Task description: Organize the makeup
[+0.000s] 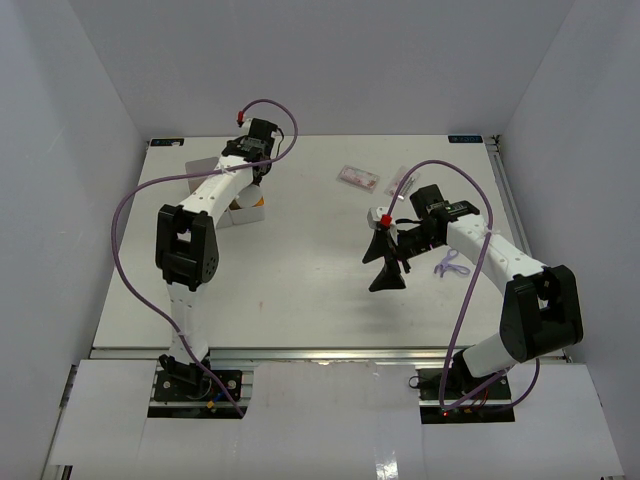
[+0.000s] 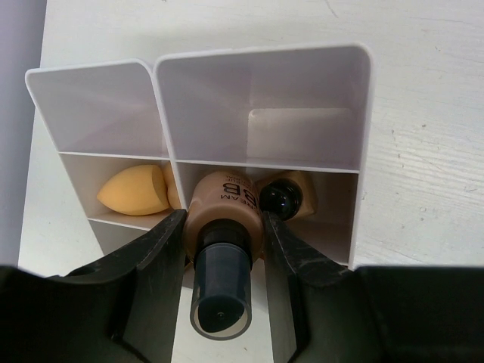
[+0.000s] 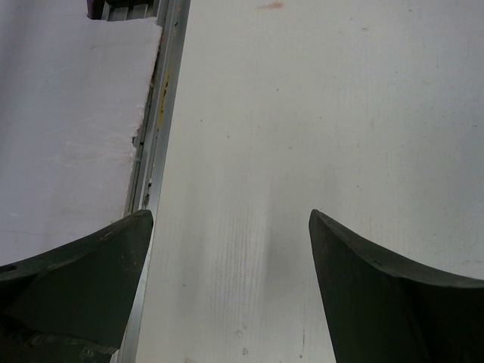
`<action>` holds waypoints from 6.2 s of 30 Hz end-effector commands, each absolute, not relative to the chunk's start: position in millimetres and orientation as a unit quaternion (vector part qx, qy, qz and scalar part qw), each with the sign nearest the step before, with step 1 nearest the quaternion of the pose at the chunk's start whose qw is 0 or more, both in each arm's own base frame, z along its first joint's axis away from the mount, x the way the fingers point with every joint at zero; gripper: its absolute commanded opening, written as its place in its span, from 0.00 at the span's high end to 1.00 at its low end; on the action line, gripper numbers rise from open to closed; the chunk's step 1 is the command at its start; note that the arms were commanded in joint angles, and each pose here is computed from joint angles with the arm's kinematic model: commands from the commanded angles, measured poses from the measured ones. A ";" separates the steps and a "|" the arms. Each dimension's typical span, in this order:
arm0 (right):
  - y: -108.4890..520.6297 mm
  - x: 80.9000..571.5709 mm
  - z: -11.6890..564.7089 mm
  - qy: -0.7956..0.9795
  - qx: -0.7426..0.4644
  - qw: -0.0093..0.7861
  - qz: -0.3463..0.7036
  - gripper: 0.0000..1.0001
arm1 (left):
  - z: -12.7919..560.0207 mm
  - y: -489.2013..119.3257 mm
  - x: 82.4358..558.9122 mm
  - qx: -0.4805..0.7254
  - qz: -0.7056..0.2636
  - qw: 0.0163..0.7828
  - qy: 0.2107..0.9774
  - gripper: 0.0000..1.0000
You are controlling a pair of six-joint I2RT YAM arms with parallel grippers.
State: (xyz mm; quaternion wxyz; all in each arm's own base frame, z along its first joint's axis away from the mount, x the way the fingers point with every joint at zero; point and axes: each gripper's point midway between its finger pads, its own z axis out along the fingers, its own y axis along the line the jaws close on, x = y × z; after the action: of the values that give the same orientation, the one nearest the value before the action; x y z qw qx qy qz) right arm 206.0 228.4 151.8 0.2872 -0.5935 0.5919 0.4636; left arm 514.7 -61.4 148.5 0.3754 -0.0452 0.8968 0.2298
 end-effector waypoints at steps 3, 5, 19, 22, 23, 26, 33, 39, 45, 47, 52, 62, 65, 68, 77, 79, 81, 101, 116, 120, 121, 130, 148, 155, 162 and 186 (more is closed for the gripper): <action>229.6 202.7 162.8 0.572 -0.599 0.307 0.469 0.10 | 175.0 -66.1 521.6 -0.057 0.214 0.409 0.886 0.87; 229.2 202.5 162.5 0.573 -0.598 0.306 0.469 0.10 | 174.7 -70.2 521.8 -0.055 0.203 0.409 0.888 0.87; 228.6 202.7 164.2 0.572 -0.597 0.309 0.469 0.10 | 171.7 -69.5 517.7 -0.066 0.201 0.405 0.890 0.52; 228.5 202.6 164.3 0.572 -0.597 0.310 0.470 0.10 | 174.5 -67.9 517.1 -0.068 0.205 0.407 0.888 0.41; 228.4 202.5 164.2 0.572 -0.597 0.309 0.469 0.10 | 176.1 -67.3 516.9 -0.069 0.205 0.408 0.887 0.36; 228.4 202.4 164.3 0.573 -0.596 0.309 0.470 0.10 | 178.4 -66.9 516.6 -0.070 0.205 0.410 0.886 0.28; 227.4 203.4 164.4 0.574 -0.595 0.310 0.470 0.10 | 187.4 -67.2 515.1 -0.071 0.200 0.418 0.883 0.21; 225.1 206.0 163.5 0.578 -0.592 0.312 0.467 0.10 | 218.8 -75.0 512.4 -0.078 0.161 0.445 0.877 0.21; 210.2 220.9 167.0 0.595 -0.571 0.333 0.456 0.10 | 259.1 -95.5 489.9 -0.075 0.061 0.477 0.873 0.10; 201.8 229.8 168.6 0.607 -0.559 0.344 0.449 0.10 | 263.6 -108.8 474.1 -0.051 0.009 0.486 0.873 0.05; 181.2 249.6 169.1 0.653 -0.516 0.354 0.427 0.10 | 260.9 -133.7 427.2 0.016 -0.109 0.506 0.856 0.02; 112.1 309.7 137.6 0.832 -0.392 0.340 0.196 0.10 | 226.7 -171.4 323.9 0.139 -0.281 0.482 0.818 0.02; 85.1 317.5 129.3 0.871 -0.348 0.321 0.131 0.10 | 236.4 -173.9 308.9 0.157 -0.301 0.510 0.791 0.02; 64.8 315.9 123.3 0.886 -0.334 0.307 0.100 0.10 | 242.2 -172.1 295.3 0.167 -0.307 0.535 0.769 0.02; 76.8 387.3 138.8 0.898 -0.232 0.329 0.181 0.10 | 235.4 -172.5 284.3 0.176 -0.315 0.538 0.761 0.02; 77.9 416.6 123.6 0.920 -0.164 0.304 0.183 0.10 | 237.3 -169.7 285.6 0.173 -0.308 0.544 0.761 0.02; 80.7 447.3 119.8 0.931 -0.109 0.299 0.177 0.10 | 238.4 -167.0 286.7 0.171 -0.300 0.550 0.761 0.02; 85.5 597.9 82.3 0.911 0.183 0.368 0.016 0.10 | 244.8 -148.7 290.6 0.168 -0.248 0.598 0.743 0.02; 104.1 600.2 47.0 0.921 0.178 0.345 0.037 0.10 | 242.9 -147.9 291.7 0.169 -0.244 0.597 0.745 0.02; 103.7 595.7 33.3 0.926 0.176 0.332 0.032 0.10 | 243.3 -148.0 291.8 0.170 -0.244 0.598 0.745 0.02; 103.4 594.5 31.0 0.927 0.174 0.329 0.031 0.10 | 243.2 -147.9 291.8 0.169 -0.244 0.598 0.745 0.02; 104.4 569.1 10.1 0.943 0.159 0.292 0.032 0.07 | 245.4 -147.2 290.6 0.170 -0.243 0.602 0.742 0.02; 107.4 524.9 9.5 0.965 0.051 0.254 0.052 0.92 | 251.9 -145.4 286.7 0.169 -0.243 0.614 0.732 0.02; 130.3 485.7 25.1 0.921 -0.014 0.222 0.319 0.92 | 253.0 -146.0 284.9 0.169 -0.246 0.617 0.728 0.02; 120.0 469.9 17.0 0.940 -0.079 0.202 0.262 0.92 | 253.2 -146.9 283.9 0.170 -0.250 0.620 0.724 0.02; 179.0 418.1 85.4 0.841 -0.406 0.334 0.127 0.10 | 278.5 -168.8 265.3 0.143 -0.350 0.594 0.710 0.02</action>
State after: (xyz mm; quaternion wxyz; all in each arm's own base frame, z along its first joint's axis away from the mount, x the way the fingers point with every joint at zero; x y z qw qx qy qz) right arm 411.3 167.8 57.6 0.2794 -0.3291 0.8827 0.1858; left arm 273.3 -180.8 249.1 0.5546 0.1325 0.7294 -0.3779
